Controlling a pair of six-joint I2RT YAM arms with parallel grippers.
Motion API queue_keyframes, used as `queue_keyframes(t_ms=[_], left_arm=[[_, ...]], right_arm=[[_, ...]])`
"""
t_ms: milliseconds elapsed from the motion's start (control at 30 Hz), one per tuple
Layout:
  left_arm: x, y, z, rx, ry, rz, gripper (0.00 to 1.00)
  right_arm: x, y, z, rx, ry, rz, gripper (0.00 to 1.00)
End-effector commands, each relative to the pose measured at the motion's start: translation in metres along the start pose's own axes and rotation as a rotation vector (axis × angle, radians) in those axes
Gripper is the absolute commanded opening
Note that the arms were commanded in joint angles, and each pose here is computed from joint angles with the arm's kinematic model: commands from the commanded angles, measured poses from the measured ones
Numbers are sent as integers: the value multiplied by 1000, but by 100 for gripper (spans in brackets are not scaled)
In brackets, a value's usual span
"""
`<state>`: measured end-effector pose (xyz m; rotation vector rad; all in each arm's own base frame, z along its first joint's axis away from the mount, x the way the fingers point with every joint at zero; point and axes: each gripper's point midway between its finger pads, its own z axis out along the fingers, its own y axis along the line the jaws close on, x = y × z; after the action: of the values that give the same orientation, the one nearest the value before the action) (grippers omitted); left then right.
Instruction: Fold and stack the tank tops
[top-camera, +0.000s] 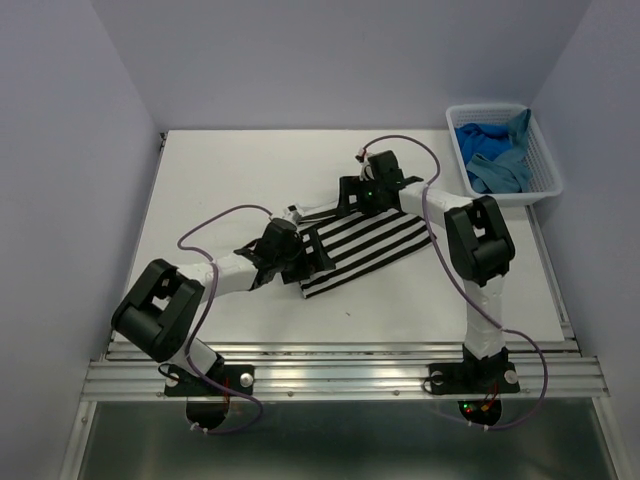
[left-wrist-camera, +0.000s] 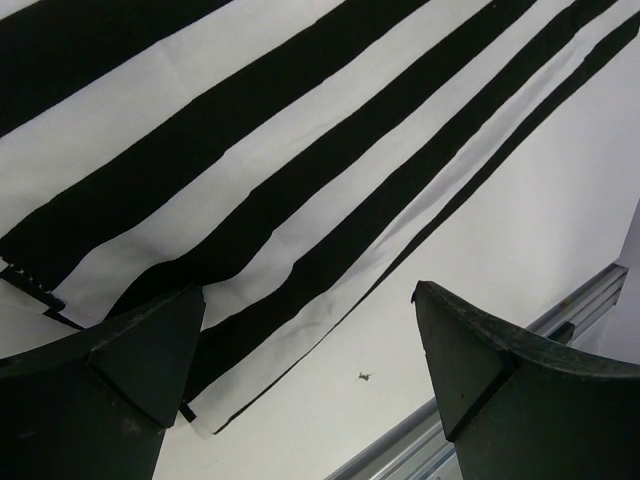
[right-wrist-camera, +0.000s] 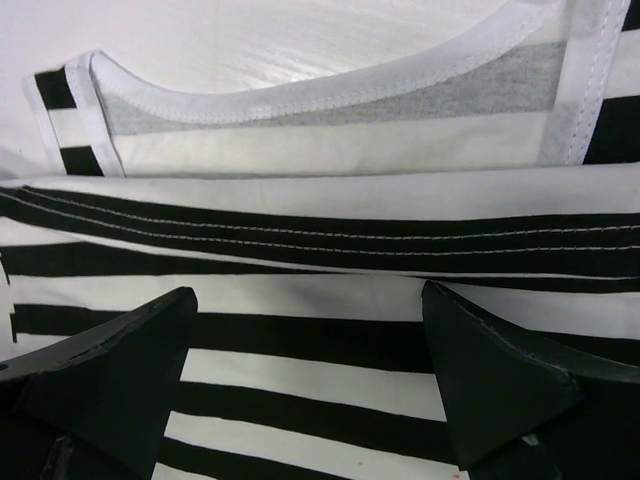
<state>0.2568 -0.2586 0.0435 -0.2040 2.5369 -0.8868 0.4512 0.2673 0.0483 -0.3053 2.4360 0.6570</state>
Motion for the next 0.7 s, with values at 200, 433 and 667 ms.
queue_keyframes(t_ms=[200,433,667], left_arm=[[36,42,9,-106,115,32,99],[42,48,9,-123,135,27,99],[17,25,0,-81,58,64,99]], right_arm=[[-96,27,17,-48,-227,-10,100],[-147,36,44,-95,-340,-14,100],[-166,27,0,49,-377,-93,100]])
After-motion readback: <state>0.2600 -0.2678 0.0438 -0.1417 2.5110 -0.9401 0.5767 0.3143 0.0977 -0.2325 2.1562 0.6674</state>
